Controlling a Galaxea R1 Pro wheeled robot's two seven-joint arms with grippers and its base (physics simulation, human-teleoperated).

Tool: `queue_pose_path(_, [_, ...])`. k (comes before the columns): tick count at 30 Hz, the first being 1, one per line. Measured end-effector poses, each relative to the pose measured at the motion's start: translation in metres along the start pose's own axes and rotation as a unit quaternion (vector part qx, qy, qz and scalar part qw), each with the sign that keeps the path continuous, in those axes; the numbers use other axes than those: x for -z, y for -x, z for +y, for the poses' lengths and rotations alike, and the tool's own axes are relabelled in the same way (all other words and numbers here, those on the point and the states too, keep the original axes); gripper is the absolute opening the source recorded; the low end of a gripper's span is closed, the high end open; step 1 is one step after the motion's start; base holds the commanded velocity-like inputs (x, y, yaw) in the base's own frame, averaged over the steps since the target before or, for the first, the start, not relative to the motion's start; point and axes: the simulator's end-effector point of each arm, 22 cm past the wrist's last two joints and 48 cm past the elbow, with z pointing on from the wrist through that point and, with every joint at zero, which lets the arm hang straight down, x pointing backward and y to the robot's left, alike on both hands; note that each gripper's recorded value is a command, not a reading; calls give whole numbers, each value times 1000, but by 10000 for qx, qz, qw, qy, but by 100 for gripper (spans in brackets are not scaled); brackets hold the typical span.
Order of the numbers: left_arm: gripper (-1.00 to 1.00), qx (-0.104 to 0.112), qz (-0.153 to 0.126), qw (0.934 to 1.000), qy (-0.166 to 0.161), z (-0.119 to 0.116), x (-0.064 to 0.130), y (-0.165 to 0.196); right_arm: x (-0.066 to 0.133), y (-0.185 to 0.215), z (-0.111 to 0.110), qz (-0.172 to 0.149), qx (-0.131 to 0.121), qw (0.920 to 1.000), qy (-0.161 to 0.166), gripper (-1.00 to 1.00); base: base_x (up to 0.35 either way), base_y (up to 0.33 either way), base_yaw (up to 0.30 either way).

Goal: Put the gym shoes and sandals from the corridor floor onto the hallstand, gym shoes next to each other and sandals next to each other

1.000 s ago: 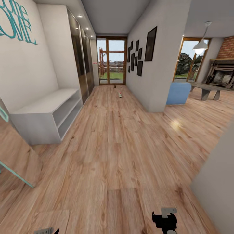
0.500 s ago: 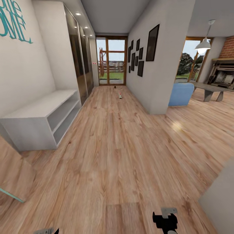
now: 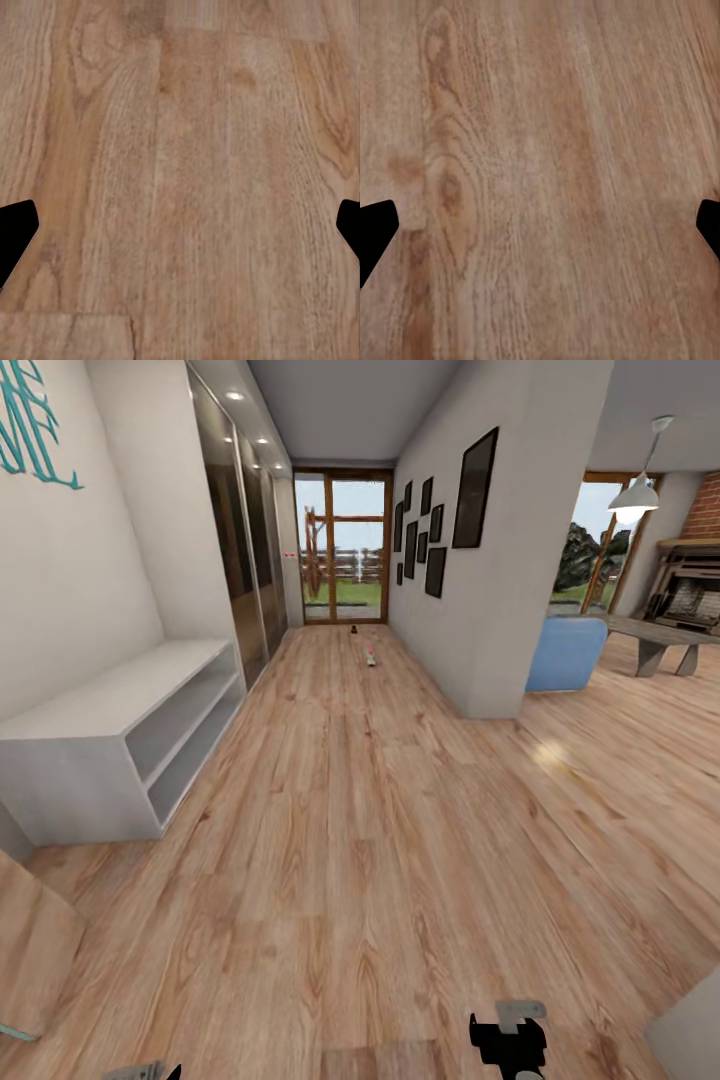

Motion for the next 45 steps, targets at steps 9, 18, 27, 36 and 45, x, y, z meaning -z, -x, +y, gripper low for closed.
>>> queue_pose_path(9, [100, -1, -1, 10000, -1, 0, 0, 0, 0, 0, 0, 0, 0, 10000, 0, 100, 340, 0, 0])
queue_pose_path(18, [100, 0, -1, 10000, 0, 0, 0, 0, 0, 0, 0, 1, 0, 10000, 0, 100, 340, 0, 0])
queue_pose_path(27, [100, -1, -1, 10000, -1, 0, 0, 0, 0, 0, 0, 2, 0, 10000, 0, 100, 340, 0, 0])
queue_pose_path(36, [100, -2, 1, 10000, -1, 0, 0, 0, 0, 0, 0, 1, 0, 10000, 0, 100, 340, 0, 0])
queue_pose_path(45, [100, -1, 0, 10000, 0, 0, 0, 0, 0, 0, 0, 3, 0, 10000, 1, 100, 340, 0, 0])
